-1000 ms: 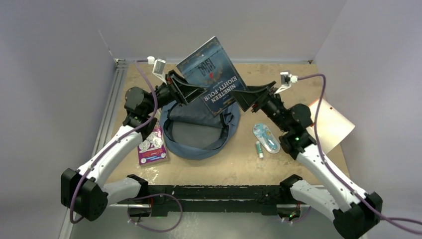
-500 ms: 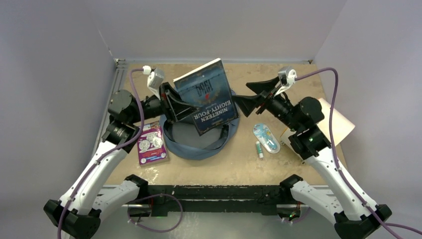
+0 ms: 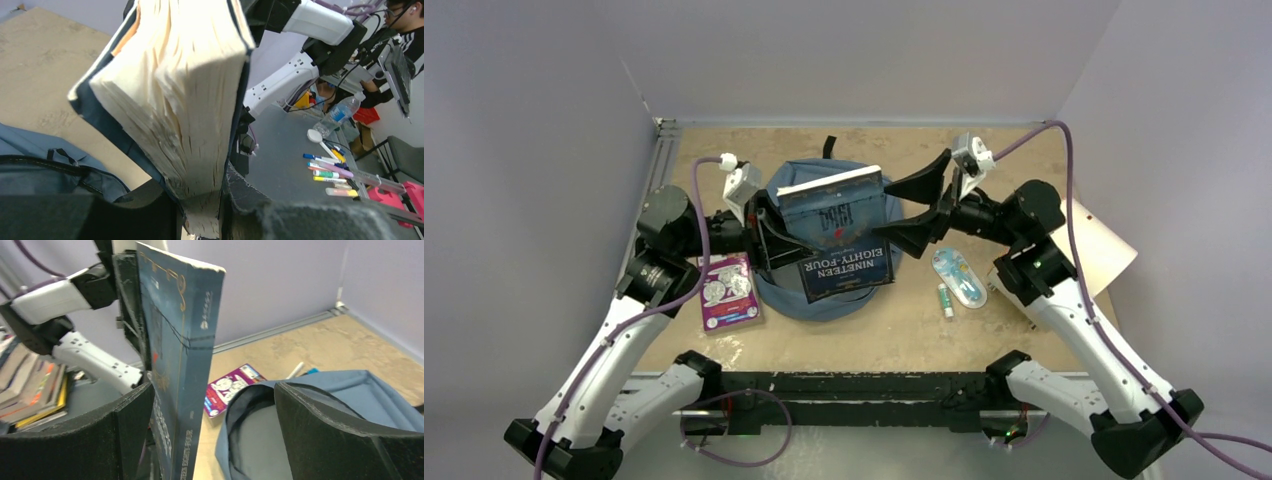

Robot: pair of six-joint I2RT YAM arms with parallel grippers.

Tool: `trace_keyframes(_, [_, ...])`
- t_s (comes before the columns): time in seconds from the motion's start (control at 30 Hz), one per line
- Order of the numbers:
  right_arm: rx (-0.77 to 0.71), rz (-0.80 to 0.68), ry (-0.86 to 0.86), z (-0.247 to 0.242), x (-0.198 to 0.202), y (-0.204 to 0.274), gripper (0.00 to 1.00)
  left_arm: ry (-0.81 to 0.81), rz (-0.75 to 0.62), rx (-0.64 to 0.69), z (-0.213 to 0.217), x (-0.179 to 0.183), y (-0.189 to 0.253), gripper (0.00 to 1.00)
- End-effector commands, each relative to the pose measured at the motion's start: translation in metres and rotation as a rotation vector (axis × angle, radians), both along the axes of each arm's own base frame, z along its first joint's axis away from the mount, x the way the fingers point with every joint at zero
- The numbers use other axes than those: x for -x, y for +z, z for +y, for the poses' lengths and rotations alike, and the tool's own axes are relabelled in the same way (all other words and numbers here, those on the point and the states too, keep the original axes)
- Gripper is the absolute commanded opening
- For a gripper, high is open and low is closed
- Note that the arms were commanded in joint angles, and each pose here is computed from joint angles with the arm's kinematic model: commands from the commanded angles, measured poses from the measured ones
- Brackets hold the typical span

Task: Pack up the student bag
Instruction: Pick up the book from the center of the board.

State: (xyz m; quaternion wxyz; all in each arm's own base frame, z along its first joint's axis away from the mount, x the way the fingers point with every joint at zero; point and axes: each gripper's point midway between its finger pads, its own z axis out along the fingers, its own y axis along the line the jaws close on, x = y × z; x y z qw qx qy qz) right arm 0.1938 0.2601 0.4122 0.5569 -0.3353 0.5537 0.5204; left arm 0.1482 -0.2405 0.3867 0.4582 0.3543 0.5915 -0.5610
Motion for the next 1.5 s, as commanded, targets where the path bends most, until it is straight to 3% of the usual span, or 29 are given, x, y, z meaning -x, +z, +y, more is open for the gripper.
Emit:
trace_keyframes(0.0, [-0.070,-0.039,0.159,0.007,0.024,0.026,0.90,-0.081,-0.160,0.028,0.000,0.014,0.033,0.00])
trace_keyframes(0.23, [-0.052,0.067,0.319,0.019,0.030,0.009,0.78,-0.143,-0.140,-0.005,-0.008,0.005,0.024,0.00])
trace_keyframes(0.6, [-0.051,0.135,0.323,0.027,0.019,-0.004,0.49,-0.173,-0.135,0.000,-0.020,-0.018,0.024,0.00])
trace_keyframes(0.7, [-0.068,0.138,0.355,0.029,0.022,-0.001,0.33,-0.152,-0.121,-0.003,-0.022,-0.025,0.022,0.00])
trace_keyframes(0.77, [-0.079,0.154,0.371,0.030,0.021,0.000,0.17,-0.112,-0.108,-0.001,-0.023,-0.032,0.021,0.01])
trace_keyframes(0.83, [-0.089,0.154,0.370,0.031,0.020,0.005,0.00,-0.053,-0.088,0.007,-0.023,-0.041,0.021,0.15])
trace_keyframes(1.03, [-0.268,0.103,0.198,0.016,0.011,0.049,0.00,0.091,-0.065,0.097,-0.014,-0.047,0.029,0.60])
trace_keyframes(1.17, [-0.419,0.069,0.177,0.000,0.022,0.083,0.00,0.135,-0.069,0.208,-0.005,-0.038,0.035,0.67])
trace_keyframes(1.47, [-0.679,0.072,0.168,-0.026,0.026,0.139,0.00,0.214,-0.038,0.377,0.012,-0.029,0.039,0.74])
